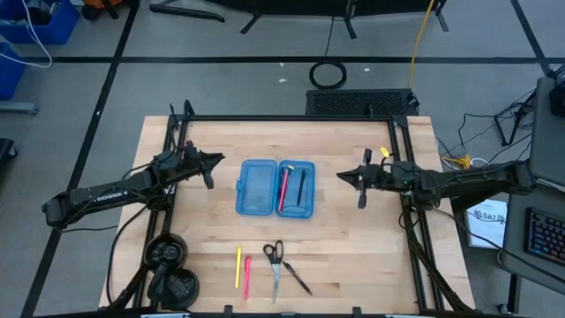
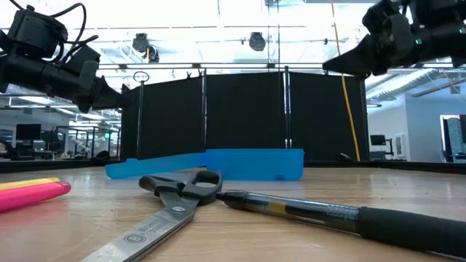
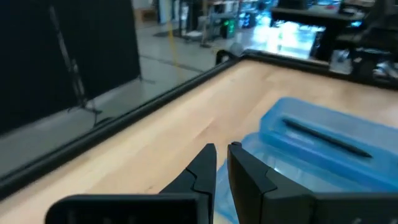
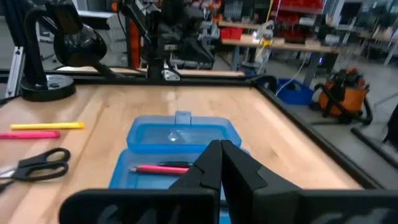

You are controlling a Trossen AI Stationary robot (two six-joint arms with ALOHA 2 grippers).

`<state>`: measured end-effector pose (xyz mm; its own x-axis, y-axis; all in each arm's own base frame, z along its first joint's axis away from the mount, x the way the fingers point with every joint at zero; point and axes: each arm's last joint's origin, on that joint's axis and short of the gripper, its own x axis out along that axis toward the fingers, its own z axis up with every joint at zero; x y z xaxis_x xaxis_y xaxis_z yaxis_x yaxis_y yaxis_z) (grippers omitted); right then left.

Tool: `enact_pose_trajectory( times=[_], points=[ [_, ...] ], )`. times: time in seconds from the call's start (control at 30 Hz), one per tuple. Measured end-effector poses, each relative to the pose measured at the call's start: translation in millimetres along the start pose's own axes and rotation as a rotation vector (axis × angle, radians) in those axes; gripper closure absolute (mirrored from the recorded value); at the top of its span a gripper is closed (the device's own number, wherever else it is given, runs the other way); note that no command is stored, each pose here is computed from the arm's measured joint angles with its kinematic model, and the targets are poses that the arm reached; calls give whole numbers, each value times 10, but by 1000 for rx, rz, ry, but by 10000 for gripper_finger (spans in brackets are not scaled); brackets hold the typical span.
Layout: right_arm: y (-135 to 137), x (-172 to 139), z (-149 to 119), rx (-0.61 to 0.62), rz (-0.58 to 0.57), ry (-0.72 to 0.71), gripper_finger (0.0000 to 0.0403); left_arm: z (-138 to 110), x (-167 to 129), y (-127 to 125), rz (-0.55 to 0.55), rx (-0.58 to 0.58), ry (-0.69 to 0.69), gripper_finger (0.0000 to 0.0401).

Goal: Pick & place school supplies into a supply box
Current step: Put the yellow pen into the blue supply box

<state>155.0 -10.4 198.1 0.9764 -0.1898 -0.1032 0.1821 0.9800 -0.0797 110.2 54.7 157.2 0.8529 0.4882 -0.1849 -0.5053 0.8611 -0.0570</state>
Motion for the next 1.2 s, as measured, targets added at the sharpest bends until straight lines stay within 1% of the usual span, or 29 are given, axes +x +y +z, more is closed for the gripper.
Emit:
enact_pose_trajectory(
  times=[0.1,0.13,0.23,0.3,0.37,0.4,0.47,0.53,0.67,0.73,0.83,0.93,1.03,1.1,1.2],
  points=[
    [-4,-27,-144,-47,-7,-53,403,-46,-1,10,29,-8,46,359],
    [-3,-42,-193,-63,7,-69,403,-47,-1,13,36,-16,46,359],
    [11,-90,-327,-81,86,-101,403,5,0,16,56,-42,-9,359],
    [11,-97,-298,-66,115,-146,403,75,-3,18,77,-89,-42,359],
    [9,-104,-287,-52,114,-162,403,197,-9,12,108,-153,-10,359],
    [9,-105,-289,-52,113,-160,403,261,-12,2,126,-170,31,359],
    [11,-101,-316,-54,116,-133,403,362,-11,-37,157,-174,144,359],
    [11,-102,-316,-61,116,-133,403,501,15,-95,183,-163,207,359],
    [8,-105,-291,-97,108,-161,403,898,157,-294,156,-136,240,359],
    [5,-113,-253,-88,103,-201,403,1073,243,-400,181,-157,281,359],
    [0,-122,-210,-62,100,-244,403,1226,381,-587,228,-167,396,359],
    [-2,-129,-183,-46,98,-273,403,1231,552,-832,241,-147,535,359],
    [-3,-130,-178,-32,100,-277,403,1158,728,-1136,216,-124,651,359],
    [-2,-130,-180,-20,102,-275,403,1047,803,-1361,180,-126,718,359],
    [-1,-127,-192,-8,105,-262,403,812,849,-1687,172,-165,775,359]
  ],
)
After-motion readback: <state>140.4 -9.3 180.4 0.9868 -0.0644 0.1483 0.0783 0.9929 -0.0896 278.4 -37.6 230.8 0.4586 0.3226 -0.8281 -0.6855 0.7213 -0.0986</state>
